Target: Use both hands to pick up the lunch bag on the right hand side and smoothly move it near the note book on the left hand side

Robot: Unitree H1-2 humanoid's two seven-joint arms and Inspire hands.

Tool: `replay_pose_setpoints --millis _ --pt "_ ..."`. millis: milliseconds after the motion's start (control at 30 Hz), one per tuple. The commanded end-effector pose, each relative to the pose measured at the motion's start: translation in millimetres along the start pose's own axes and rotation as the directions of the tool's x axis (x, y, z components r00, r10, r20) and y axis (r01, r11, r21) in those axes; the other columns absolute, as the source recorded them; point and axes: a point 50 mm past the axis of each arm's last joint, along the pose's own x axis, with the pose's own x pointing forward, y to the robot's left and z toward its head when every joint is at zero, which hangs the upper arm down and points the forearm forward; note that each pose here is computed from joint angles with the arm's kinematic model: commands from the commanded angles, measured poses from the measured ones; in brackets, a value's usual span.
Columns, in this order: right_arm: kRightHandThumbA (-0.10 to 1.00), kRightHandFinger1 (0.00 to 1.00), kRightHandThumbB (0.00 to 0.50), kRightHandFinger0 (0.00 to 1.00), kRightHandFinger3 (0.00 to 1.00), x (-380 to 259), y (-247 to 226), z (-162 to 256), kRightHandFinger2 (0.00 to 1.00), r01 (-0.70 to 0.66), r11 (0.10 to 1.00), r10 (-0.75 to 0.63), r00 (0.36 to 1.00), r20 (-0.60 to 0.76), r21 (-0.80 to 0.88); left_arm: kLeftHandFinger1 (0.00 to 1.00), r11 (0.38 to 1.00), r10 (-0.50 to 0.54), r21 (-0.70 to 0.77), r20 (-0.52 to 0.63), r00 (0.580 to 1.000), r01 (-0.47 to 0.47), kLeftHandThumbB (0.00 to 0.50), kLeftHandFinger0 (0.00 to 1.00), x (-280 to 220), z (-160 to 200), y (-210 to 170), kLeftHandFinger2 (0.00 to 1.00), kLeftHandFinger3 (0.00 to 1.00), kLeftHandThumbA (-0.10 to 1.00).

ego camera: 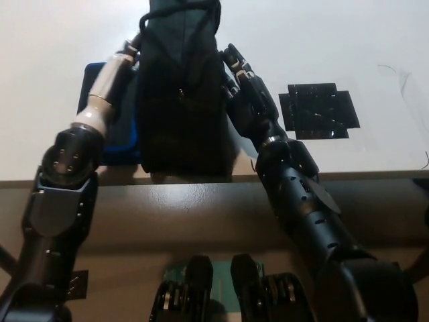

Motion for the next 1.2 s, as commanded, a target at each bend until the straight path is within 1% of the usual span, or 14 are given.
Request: replay_pose_setpoints --millis 0,200,267,333,367,400,467,533,633,767,833,933,967,1167 --pt "1.0 1.0 0.344 1.0 1.0 18 40 11 1.0 -0.125 0.992 0.126 0.991 0.047 -0.035 1.0 0.999 0.036 -0.005 0.068 0.997 -0.036 0.287 1.0 4 20 22 1.0 1.0 1.0" --pt "1.0 1.0 0.34 1.0 1.0 16 35 11 1.0 -0.114 0.99 0.119 0.992 0.052 -0.083 1.0 0.999 0.032 0.001 0.053 0.998 -0.033 0.283 1.0 0 16 22 1.0 1.0 1.0" --pt "1.0 1.0 0.326 1.0 1.0 14 29 16 1.0 -0.081 0.963 0.106 0.991 0.084 -0.256 1.0 0.999 0.027 0.022 0.047 0.999 -0.028 0.281 1.0 -1 16 22 1.0 1.0 1.0" --pt "1.0 1.0 0.283 1.0 1.0 9 22 30 1.0 -0.035 0.852 0.123 0.983 0.135 -0.522 1.0 0.998 0.018 0.062 0.054 0.998 -0.021 0.304 1.0 -3 17 22 1.0 1.0 1.0" --pt "1.0 1.0 0.295 1.0 1.0 8 18 37 1.0 -0.022 0.8 0.138 0.979 0.148 -0.6 1.0 0.997 0.013 0.077 0.053 0.999 -0.017 0.304 1.0 -5 17 23 1.0 1.0 1.0" --pt "1.0 1.0 0.345 1.0 1.0 4 12 46 1.0 0.012 0.723 0.144 0.975 0.167 -0.691 1.0 0.995 0.003 0.096 0.048 0.999 -0.008 0.296 1.0 -8 17 26 1.0 1.0 1.0" --pt "1.0 1.0 0.372 1.0 1.0 -4 3 63 1.0 0.059 0.63 0.159 0.966 0.203 -0.774 1.0 0.993 -0.003 0.121 0.052 0.999 -0.003 0.29 1.0 -14 16 30 1.0 1.0 1.0" --pt "1.0 1.0 0.371 1.0 1.0 -13 -7 80 1.0 0.086 0.62 0.163 0.958 0.235 -0.78 1.0 0.986 -0.002 0.168 0.059 0.998 -0.008 0.289 1.0 -21 16 33 1.0 1.0 1.0" --pt "1.0 1.0 0.39 1.0 1.0 -30 -25 107 1.0 0.13 0.64 0.161 0.941 0.298 -0.757 1.0 0.98 0.001 0.198 0.055 0.998 -0.012 0.384 1.0 -32 16 42 1.0 1.0 1.0" --pt "1.0 1.0 0.356 1.0 1.0 -59 -44 135 1.0 0.171 0.64 0.167 0.921 0.352 -0.75 1.0 0.977 -0.008 0.211 0.069 0.998 -0.007 0.4 1.0 -52 18 49 1.0 1.0 1.0" --pt "1.0 1.0 0.342 1.0 1.0 -73 -49 144 1.0 0.183 0.626 0.176 0.914 0.366 -0.758 1.0 0.98 -0.018 0.197 0.075 0.997 0.003 0.396 1.0 -61 18 50 1.0 1.0 1.0" --pt "1.0 1.0 0.354 1.0 1.0 -93 -55 150 1.0 0.186 0.6 0.183 0.915 0.36 -0.778 1.0 0.982 -0.022 0.187 0.07 0.997 0.008 0.388 1.0 -76 18 52 1.0 1.0 1.0" --pt "1.0 1.0 0.39 1.0 1.0 -108 -57 153 1.0 0.187 0.586 0.197 0.911 0.362 -0.789 1.0 0.985 -0.025 0.171 0.071 0.997 0.012 0.376 1.0 -88 17 53 1.0 1.0 1.0" --pt "1.0 1.0 0.389 1.0 1.0 -155 -70 148 1.0 0.208 0.575 0.195 0.904 0.38 -0.791 1.0 0.992 -0.031 0.12 0.073 0.997 0.022 0.336 1.0 -134 5 55 1.0 1.0 1.0"
